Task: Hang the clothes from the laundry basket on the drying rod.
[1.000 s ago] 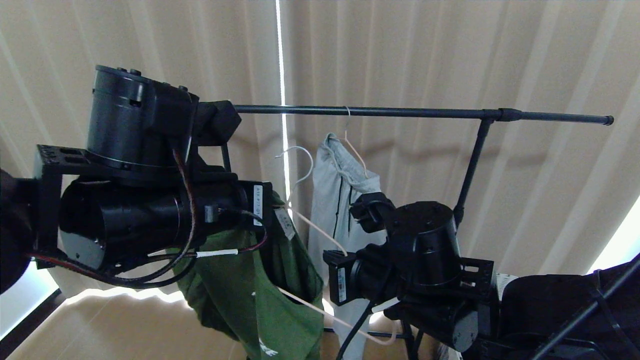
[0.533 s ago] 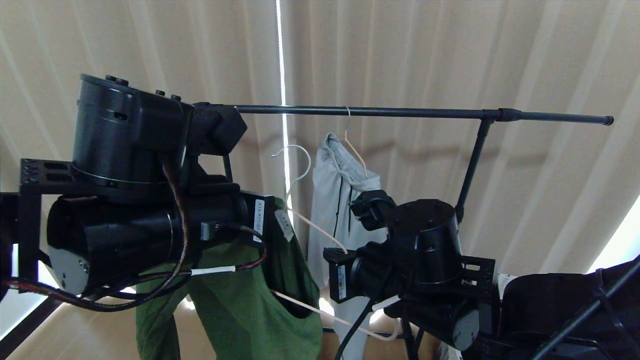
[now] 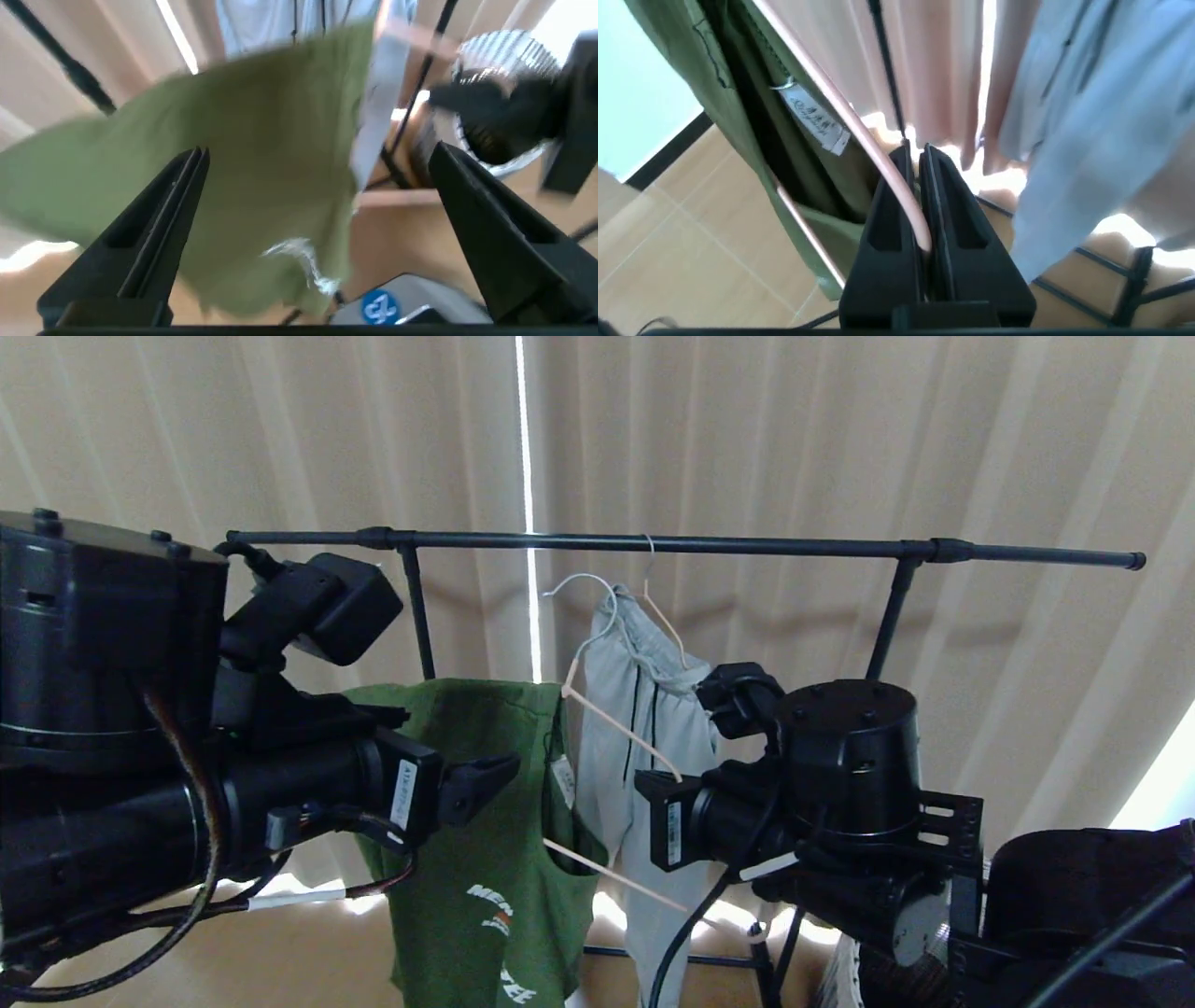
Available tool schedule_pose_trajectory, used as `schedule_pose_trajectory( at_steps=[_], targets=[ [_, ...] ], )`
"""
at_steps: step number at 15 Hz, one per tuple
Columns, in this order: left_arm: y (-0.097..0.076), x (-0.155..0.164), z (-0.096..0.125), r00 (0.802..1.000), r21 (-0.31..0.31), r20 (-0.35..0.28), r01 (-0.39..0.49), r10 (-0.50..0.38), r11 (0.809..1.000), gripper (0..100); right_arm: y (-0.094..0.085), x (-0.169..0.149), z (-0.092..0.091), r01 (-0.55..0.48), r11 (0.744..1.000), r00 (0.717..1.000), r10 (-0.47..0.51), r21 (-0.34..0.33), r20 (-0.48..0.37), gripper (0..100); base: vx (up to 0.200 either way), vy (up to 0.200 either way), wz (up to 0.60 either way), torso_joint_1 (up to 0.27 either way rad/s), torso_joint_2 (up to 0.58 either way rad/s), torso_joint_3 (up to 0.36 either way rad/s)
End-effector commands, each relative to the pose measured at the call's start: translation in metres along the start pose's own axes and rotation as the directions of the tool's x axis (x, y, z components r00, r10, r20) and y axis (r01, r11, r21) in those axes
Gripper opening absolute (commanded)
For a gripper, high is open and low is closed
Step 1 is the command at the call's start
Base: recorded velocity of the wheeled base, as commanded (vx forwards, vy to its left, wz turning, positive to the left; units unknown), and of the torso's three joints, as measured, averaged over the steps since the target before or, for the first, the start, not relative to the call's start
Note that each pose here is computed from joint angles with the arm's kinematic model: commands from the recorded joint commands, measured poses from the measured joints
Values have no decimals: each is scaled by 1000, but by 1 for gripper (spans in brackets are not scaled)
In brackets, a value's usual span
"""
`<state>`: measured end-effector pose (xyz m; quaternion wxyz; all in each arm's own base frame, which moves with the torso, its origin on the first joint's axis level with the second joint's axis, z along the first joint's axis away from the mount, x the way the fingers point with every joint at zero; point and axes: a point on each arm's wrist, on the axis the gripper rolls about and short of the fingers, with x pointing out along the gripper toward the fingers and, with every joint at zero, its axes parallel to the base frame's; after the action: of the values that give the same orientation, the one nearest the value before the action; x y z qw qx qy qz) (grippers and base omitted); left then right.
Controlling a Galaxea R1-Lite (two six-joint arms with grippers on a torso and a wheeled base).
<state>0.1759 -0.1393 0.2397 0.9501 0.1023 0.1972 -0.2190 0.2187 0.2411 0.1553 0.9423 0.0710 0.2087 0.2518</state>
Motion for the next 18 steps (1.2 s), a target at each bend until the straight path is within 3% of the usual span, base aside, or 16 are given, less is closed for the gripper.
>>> schedule_pose_trajectory(
  at_steps=[1, 4, 6, 8, 11, 14, 17, 18],
  targets=[
    [9, -9, -4, 999, 12, 28, -28, 28, 1000, 100, -11, -18, 2, 15, 999, 1000, -15, -33, 14, 0, 0, 0, 0, 0, 0, 0],
    [17, -2, -17, 992, 166, 112, -80, 62, 983, 100, -33, -38, 4, 47, 987, 995, -33, -155, 92, 0, 0, 0, 0, 0, 0, 0],
    [14, 0, -24, 990, 292, 136, -11, -30, 956, 100, -35, -38, -1, 37, 977, 992, -10, -210, 129, 0, 0, 0, 0, 0, 0, 0],
    [12, 2, -23, 983, 396, 136, 58, -121, 917, 100, -35, -36, -1, 36, 970, 989, 0, -239, 151, 0, 0, 0, 0, 0, 0, 0],
    [12, 18, -14, 984, 482, 130, 47, -125, 875, 100, -32, -35, -3, -15, 964, 989, 53, -266, 136, 0, 0, 0, 0, 0, 0, 0],
    [11, 26, -10, 984, 534, 125, 38, -123, 844, 100, -24, -37, -5, -53, 960, 988, 92, -276, 128, 0, 0, 0, 0, 0, 0, 0],
    [29, 39, -16, 995, 604, 86, -11, -51, 797, 100, -14, -42, -7, -90, 954, 984, 130, -288, 125, 0, 0, 0, 0, 0, 0, 0],
    [31, 39, -16, 996, 603, 84, -16, -43, 797, 100, -11, -42, -8, -100, 952, 983, 140, -291, 121, 0, 0, 0, 0, 0, 0, 0]
  ],
)
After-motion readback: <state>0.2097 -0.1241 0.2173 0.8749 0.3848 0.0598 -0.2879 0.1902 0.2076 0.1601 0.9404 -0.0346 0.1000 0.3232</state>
